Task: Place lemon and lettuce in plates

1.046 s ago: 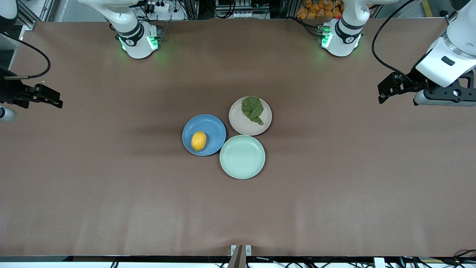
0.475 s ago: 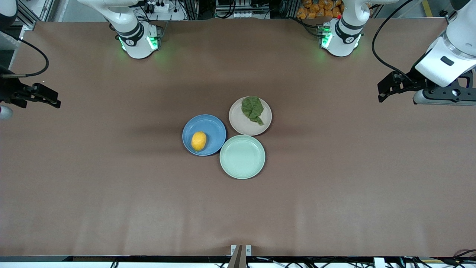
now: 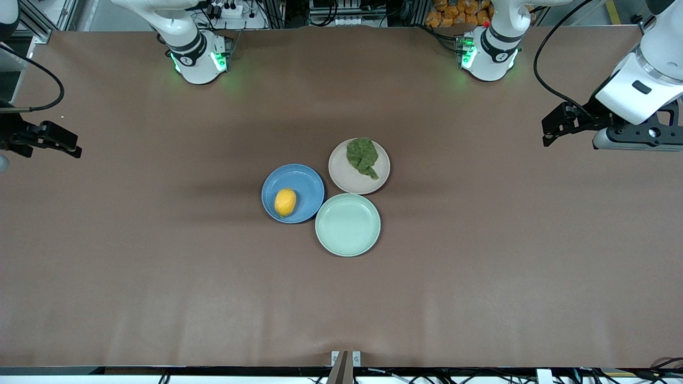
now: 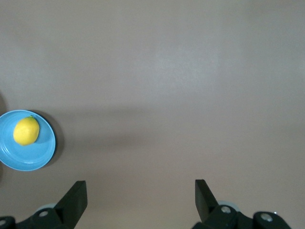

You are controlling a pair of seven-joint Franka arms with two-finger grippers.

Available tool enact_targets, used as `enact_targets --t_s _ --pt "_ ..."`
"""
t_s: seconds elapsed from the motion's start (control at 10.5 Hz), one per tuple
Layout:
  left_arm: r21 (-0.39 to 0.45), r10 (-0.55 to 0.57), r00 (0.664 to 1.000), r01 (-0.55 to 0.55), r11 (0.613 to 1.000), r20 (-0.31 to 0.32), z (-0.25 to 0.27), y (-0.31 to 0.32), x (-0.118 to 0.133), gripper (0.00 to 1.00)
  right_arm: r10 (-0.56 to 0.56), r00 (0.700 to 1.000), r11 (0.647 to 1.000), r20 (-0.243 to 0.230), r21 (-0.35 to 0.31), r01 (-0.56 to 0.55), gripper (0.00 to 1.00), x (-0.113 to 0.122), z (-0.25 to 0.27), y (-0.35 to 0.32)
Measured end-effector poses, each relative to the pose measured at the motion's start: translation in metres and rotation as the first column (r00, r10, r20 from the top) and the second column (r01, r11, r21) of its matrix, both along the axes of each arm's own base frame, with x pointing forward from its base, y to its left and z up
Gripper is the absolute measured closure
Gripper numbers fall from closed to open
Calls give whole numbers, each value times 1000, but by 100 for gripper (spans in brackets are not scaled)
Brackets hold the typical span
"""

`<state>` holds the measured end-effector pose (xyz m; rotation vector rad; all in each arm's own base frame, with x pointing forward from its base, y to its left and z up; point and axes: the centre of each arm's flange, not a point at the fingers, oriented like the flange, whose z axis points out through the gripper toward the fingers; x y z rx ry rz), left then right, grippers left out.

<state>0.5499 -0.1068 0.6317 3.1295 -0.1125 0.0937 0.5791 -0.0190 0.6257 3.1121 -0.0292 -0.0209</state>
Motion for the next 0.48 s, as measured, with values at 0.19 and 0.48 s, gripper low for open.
enact_targets --t_s 0.19,0.48 --pt "0 0 1000 0 1000 0 0 0 0 0 -7 1000 1000 13 -1 7 0 4 2 -4" --pt "0 0 1000 0 1000 0 0 0 0 0 -8 1000 1000 15 -1 8 0 5 2 -5"
